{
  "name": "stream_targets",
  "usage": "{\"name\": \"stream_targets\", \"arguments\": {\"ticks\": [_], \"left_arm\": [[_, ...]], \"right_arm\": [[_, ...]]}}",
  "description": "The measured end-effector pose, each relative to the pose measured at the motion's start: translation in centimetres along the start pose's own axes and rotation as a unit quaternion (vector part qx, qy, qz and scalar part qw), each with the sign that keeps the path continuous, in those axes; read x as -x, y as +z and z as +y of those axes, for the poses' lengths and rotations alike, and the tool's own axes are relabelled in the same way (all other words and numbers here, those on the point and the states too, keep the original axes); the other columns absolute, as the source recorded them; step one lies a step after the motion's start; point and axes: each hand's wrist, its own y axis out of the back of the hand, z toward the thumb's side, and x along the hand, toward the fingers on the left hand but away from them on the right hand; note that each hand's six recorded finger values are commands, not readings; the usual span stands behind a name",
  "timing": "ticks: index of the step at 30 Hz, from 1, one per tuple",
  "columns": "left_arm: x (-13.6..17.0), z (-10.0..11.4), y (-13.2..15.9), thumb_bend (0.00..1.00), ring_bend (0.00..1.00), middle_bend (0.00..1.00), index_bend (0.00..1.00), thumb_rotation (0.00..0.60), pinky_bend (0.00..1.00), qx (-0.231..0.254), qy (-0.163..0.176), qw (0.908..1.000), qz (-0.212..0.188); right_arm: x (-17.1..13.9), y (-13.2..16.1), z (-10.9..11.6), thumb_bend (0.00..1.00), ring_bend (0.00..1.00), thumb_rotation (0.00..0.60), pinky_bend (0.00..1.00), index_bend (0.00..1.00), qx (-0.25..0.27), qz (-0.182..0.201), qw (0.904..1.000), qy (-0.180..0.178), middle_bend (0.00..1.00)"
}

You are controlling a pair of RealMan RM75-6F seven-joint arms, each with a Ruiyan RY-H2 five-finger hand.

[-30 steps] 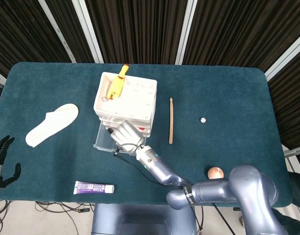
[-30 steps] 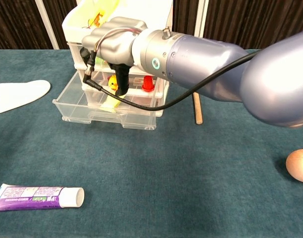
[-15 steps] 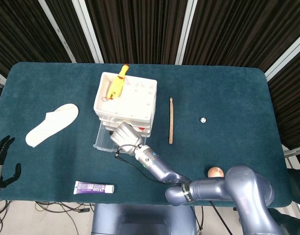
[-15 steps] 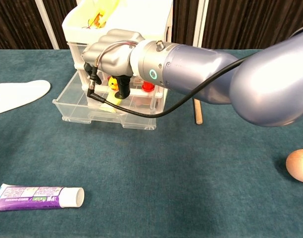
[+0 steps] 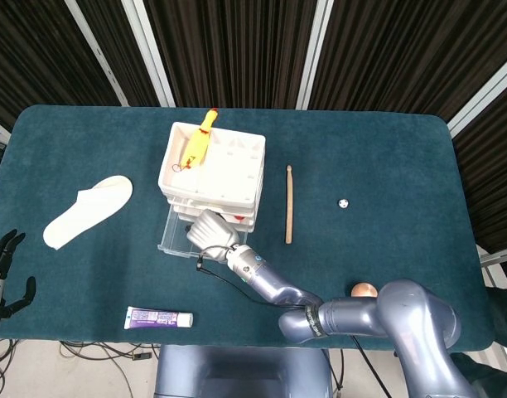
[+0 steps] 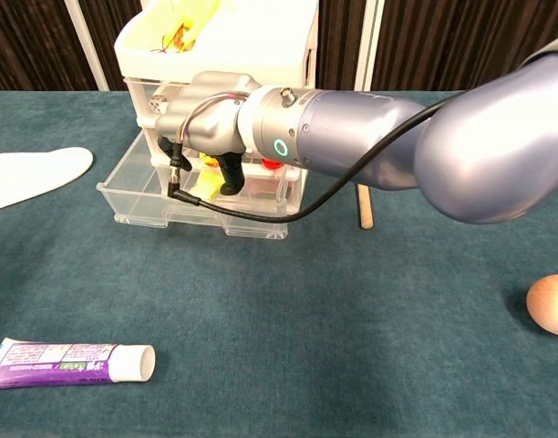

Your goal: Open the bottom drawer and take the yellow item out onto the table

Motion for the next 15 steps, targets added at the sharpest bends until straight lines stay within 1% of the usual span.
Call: {"name": "stream_targets", "arguments": {"ticks": [7,15], "left_arm": [[0.0,0.0,0.0,0.51,0.00,0.00,0.03,0.600,0.00,0.000,0.000,1.0000,0.001],[0.0,0.0,0.0,0.51,0.00,0.00,0.03,0.600,0.00,0.000,0.000,1.0000,0.002]], "right_arm": [[0.5,0.3,-0.3,0.31,1.00,0.600,1.00,0.40,-0.009,0.007,0.9999,0.000,1.00],[1.1,0.5,-0.8,0.31,1.00,0.600,1.00,0.40,-0.020,0.013,0.9997,0.009,1.00]]}}
